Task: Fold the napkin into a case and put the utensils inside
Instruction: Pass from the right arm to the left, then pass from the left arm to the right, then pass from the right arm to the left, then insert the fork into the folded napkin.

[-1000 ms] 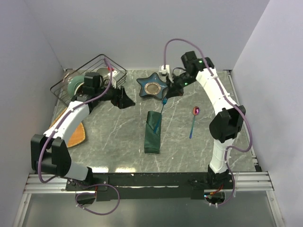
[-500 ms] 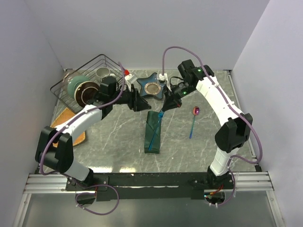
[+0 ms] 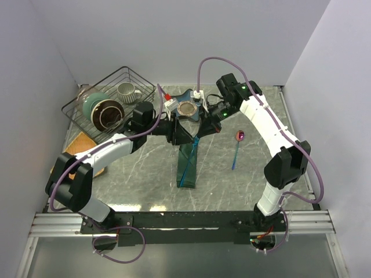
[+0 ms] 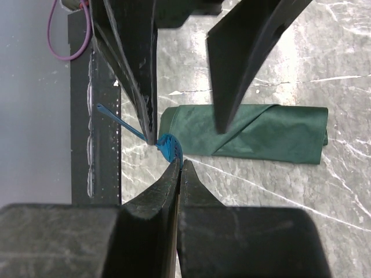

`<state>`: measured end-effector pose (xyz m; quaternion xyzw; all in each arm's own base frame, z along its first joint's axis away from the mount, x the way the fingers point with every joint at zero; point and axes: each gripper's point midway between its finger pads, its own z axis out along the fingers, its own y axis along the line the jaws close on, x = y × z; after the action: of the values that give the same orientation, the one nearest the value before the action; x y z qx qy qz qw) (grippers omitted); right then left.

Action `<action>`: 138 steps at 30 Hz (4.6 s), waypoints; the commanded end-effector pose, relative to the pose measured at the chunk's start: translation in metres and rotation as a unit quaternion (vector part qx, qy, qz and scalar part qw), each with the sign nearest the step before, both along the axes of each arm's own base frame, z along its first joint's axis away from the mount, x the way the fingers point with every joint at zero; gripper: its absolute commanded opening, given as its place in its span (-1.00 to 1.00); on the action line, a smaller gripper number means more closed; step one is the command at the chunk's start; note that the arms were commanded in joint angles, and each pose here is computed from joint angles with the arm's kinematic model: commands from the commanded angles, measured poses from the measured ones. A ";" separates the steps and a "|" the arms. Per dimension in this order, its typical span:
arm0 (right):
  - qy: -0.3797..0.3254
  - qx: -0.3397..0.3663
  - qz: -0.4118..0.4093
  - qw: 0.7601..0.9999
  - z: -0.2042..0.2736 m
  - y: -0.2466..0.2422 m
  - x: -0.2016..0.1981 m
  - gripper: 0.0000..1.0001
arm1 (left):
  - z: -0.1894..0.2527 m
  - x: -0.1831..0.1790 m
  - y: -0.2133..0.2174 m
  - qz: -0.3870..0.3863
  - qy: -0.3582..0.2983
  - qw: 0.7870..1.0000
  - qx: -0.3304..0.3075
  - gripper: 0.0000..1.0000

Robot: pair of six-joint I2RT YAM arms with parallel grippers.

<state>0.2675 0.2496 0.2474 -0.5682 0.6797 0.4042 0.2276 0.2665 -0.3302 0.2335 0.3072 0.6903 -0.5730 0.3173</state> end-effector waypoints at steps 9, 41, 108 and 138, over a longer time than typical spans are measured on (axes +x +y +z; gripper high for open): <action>-0.015 0.030 0.001 0.999 0.028 0.007 -0.006 -1.00 | 0.003 -0.006 -0.012 -0.015 -0.005 1.000 -0.012 -0.51; 0.135 0.247 -0.269 0.921 0.079 0.038 0.030 0.49 | 0.136 0.083 0.033 0.129 0.039 0.963 -0.232 -0.98; 0.121 0.201 -0.380 0.895 0.029 0.046 0.032 -1.00 | 0.064 0.078 0.010 0.298 0.082 0.948 0.078 -0.99; 0.108 0.119 -0.509 0.845 -0.016 -0.086 0.055 0.71 | -0.091 0.180 0.009 0.402 0.091 0.862 0.295 -0.99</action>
<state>0.3236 0.1642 0.2209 -0.0519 0.8499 0.3605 0.3807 0.4349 -0.3102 0.1268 0.0277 0.9277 -0.1797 0.3262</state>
